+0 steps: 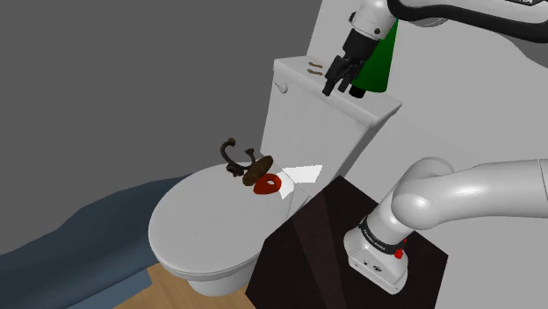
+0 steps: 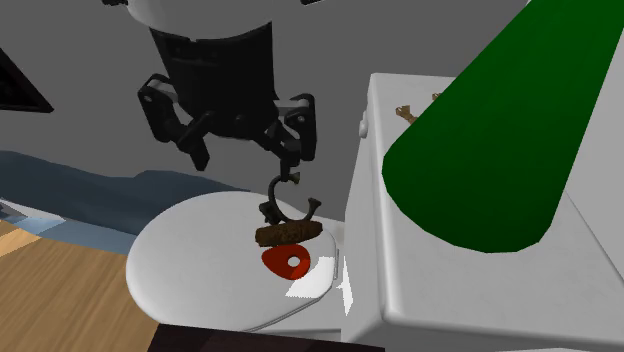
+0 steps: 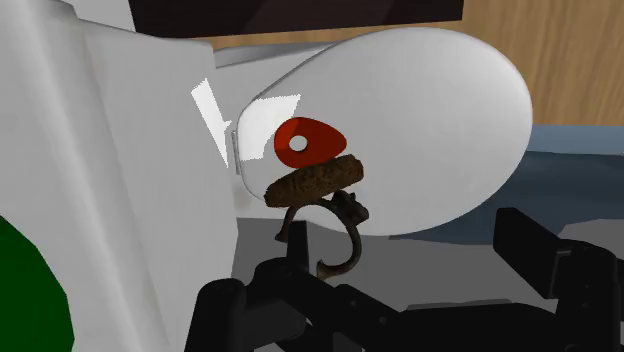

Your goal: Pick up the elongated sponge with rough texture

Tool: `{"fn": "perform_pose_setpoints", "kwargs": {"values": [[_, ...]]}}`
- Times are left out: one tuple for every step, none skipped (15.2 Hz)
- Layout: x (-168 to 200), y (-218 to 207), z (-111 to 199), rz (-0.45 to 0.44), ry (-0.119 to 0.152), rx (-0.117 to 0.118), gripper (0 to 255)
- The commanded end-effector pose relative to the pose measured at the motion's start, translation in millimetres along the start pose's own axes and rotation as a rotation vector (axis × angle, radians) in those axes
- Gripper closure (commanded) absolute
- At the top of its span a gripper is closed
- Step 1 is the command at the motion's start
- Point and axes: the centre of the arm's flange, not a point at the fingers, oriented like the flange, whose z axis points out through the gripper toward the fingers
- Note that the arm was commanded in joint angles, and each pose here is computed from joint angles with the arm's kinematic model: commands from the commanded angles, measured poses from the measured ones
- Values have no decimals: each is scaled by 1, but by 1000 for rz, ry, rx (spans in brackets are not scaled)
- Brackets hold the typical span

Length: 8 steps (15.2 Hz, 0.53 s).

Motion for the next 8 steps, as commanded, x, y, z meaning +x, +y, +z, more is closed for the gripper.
{"fn": "perform_pose_setpoints", "kwargs": {"values": [[0, 0, 0, 0, 0, 0, 0], [2, 1, 13, 33, 4, 7, 0], [5, 2, 26, 65, 8, 14, 0], [8, 3, 38, 98, 12, 21, 0], [10, 4, 51, 130, 16, 28, 0], [13, 5, 64, 163, 20, 35, 0], [15, 6, 77, 196, 23, 42, 0], [18, 7, 90, 228, 27, 49, 0]]}}
